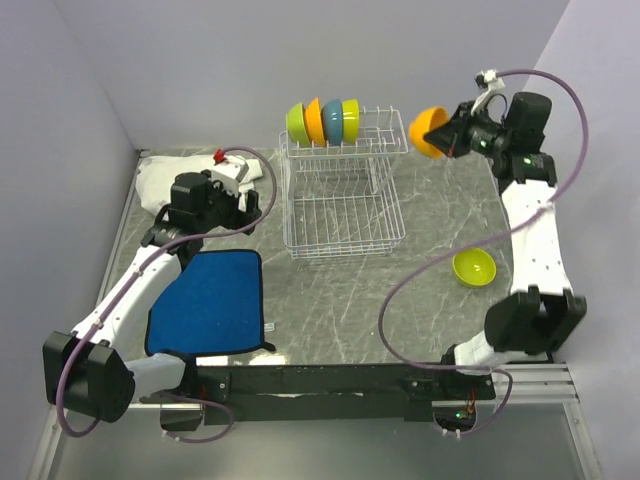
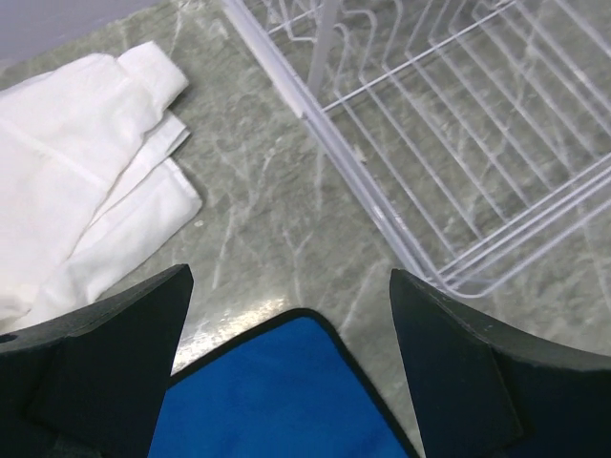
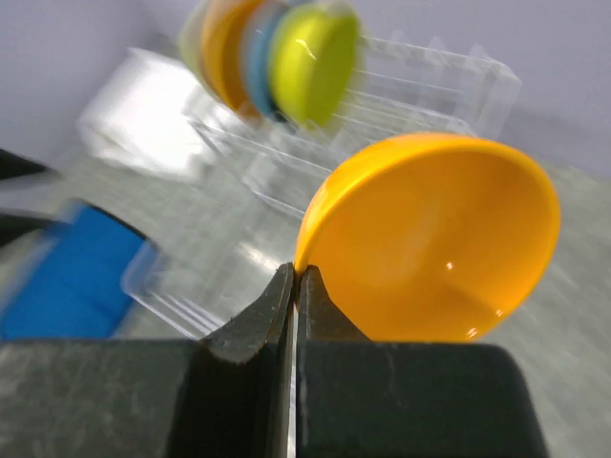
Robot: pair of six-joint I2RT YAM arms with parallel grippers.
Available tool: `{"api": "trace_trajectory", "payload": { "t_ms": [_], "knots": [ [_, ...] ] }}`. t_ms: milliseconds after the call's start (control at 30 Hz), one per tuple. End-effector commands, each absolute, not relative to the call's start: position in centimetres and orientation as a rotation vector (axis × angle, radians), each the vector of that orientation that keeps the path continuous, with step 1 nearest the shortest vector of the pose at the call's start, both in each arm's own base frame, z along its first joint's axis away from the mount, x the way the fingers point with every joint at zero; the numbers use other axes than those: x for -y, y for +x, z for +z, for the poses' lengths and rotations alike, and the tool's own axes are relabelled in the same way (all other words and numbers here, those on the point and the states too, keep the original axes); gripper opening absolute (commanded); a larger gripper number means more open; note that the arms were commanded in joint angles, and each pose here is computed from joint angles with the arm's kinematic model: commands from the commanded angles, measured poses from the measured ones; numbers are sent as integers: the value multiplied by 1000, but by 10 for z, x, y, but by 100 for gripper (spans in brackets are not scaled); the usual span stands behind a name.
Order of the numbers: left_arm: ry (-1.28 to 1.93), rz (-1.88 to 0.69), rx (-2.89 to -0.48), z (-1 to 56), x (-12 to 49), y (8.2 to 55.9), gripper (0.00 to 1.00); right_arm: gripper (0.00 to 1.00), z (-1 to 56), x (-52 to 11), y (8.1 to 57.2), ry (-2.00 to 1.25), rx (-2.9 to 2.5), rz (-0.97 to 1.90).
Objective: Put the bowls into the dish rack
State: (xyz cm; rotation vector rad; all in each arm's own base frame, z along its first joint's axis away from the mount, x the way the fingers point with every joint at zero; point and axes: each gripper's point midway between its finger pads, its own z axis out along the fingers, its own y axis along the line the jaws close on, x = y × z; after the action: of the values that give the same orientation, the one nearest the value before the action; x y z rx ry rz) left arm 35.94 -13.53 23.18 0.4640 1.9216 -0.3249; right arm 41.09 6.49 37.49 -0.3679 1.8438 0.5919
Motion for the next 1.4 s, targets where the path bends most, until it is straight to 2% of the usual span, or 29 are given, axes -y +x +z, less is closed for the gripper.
{"api": "trace_trajectory", "payload": {
  "t_ms": [0, 33, 133, 367, 600, 800, 833, 1067, 1367],
  "knots": [
    [565, -190, -1920, 238, 113, 370, 91, 0, 437, -108, 419, -536, -1480, 1076],
    [610, -145, -1907, 236, 107, 371, 91, 0, 435, -112, 427, -411, -1524, 1275],
    [675, -42, -1908, 228, 93, 377, 91, 0, 449, -115, 439, -491, -1474, 1350],
    [813, -27, -2022, 212, 91, 378, 92, 0, 457, -110, 481, -527, -1405, 1391],
    [863, 8, -2091, 214, 87, 386, 92, 0, 423, -115, 518, -480, -1426, 1457],
    [900, 23, -2146, 210, 84, 387, 93, 0, 399, -123, 525, -494, -1424, 1505],
    [916, 32, -2141, 211, 84, 388, 99, 0, 398, -124, 526, -496, -1425, 1508],
    [940, 55, -2177, 208, 81, 386, 100, 0, 378, -134, 540, -489, -1451, 1540],
    [965, 75, -2172, 199, 87, 387, 99, 0, 371, -160, 533, -524, -1466, 1592]
  ]
}}
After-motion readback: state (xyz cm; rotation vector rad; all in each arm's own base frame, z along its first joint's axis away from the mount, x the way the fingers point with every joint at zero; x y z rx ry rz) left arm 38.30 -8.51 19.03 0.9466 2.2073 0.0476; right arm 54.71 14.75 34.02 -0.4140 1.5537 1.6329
